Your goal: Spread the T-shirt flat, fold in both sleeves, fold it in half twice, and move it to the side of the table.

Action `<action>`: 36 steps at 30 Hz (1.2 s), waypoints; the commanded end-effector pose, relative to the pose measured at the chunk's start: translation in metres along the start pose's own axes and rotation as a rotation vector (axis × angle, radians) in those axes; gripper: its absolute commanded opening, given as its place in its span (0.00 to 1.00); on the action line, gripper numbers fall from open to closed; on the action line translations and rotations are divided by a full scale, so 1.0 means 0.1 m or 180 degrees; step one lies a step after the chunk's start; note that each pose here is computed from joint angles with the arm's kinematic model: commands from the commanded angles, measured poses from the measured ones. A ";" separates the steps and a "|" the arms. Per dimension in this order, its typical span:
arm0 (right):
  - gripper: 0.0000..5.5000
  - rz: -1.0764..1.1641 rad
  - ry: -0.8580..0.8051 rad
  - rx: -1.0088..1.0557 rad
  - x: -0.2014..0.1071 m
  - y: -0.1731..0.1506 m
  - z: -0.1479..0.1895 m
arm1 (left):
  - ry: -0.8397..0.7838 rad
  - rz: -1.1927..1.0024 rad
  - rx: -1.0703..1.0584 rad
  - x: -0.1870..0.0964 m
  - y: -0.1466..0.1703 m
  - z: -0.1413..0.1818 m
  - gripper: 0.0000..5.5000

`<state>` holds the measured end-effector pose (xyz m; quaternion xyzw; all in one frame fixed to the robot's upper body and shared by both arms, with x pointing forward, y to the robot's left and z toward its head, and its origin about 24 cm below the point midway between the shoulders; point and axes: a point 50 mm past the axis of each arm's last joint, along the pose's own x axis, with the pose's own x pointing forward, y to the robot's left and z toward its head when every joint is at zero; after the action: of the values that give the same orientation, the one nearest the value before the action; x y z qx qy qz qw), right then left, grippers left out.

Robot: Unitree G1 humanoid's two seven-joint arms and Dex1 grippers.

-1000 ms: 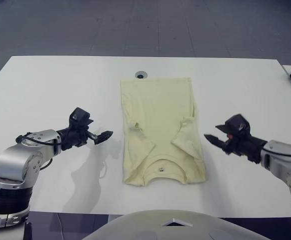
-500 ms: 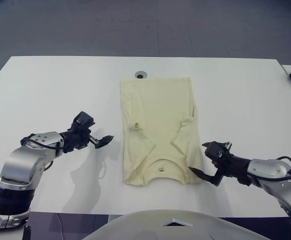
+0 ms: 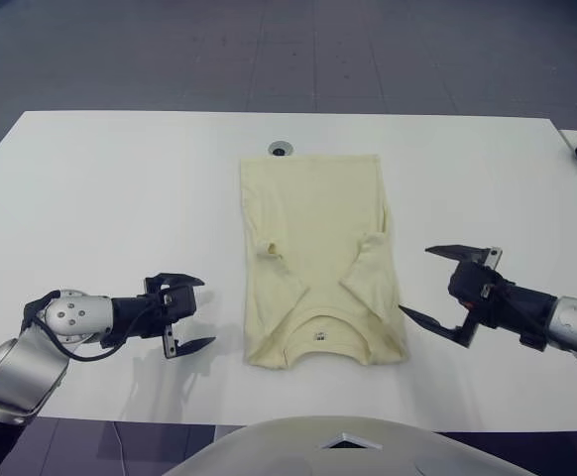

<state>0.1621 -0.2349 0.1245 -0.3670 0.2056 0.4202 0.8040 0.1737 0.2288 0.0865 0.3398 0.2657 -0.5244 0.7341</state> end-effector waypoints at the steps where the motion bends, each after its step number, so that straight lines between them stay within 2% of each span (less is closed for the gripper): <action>1: 0.98 0.0522 0.0448 -0.1143 -0.11 0.12 -0.34 | 0.0127 -0.0148 0.0666 0.08 -0.13 -0.04 0.98; 8: 0.98 0.0713 0.0075 -0.1862 0.05 0.35 -0.42 | -0.0186 -0.0306 0.1164 0.31 -0.42 0.03 0.98; 14: 0.98 0.0657 -0.0317 -0.1860 0.26 0.53 -0.29 | -0.0345 -0.0372 0.1198 0.40 -0.47 0.11 0.78; 36: 0.30 0.0689 -0.0416 -0.1764 0.33 0.62 -0.25 | -0.0343 -0.0381 0.1141 0.49 -0.49 0.07 0.07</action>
<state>0.1293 -0.2131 0.0642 -0.5194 0.0598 0.5616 0.6412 0.1445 0.1776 0.0537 0.4145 0.1122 -0.6275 0.6495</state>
